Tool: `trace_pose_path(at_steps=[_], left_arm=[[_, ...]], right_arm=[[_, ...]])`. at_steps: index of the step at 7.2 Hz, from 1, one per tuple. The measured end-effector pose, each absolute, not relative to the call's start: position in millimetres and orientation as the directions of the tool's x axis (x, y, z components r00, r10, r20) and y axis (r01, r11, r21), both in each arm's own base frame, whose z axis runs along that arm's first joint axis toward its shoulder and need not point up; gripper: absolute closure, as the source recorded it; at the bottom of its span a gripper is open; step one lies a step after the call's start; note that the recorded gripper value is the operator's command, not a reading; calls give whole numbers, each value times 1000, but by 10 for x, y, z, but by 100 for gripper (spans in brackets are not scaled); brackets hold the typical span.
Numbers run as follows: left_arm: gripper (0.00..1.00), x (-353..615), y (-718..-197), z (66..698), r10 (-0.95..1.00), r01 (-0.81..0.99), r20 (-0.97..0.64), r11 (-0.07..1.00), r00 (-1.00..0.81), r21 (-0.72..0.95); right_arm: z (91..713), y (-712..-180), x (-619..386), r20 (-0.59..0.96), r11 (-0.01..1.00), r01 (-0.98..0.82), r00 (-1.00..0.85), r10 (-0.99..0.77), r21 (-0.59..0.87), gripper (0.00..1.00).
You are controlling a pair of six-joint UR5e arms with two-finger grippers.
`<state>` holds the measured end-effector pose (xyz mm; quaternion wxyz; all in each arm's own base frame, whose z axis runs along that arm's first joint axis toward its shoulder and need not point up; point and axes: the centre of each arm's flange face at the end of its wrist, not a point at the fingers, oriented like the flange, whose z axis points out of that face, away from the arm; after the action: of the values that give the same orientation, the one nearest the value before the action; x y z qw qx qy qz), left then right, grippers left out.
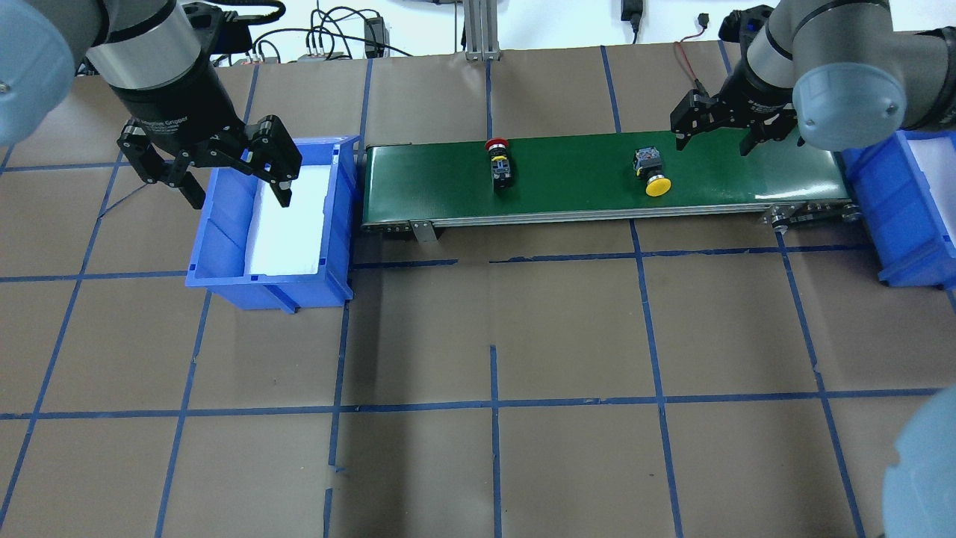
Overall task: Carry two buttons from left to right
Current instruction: 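Grasp the yellow button on the conveyor with the right gripper, then carry the yellow button to the far blue bin with the right gripper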
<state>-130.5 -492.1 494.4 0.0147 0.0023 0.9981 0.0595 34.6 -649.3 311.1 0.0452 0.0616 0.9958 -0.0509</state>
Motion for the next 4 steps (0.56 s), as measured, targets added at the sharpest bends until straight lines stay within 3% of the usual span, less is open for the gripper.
trace_pose_path(at_steps=[4], left_arm=[[0, -1298, -4922, 4951, 5, 1, -29, 993, -1000, 116]], right_arm=[[2811, -6770, 398, -112, 980, 188, -977, 181, -62, 0]])
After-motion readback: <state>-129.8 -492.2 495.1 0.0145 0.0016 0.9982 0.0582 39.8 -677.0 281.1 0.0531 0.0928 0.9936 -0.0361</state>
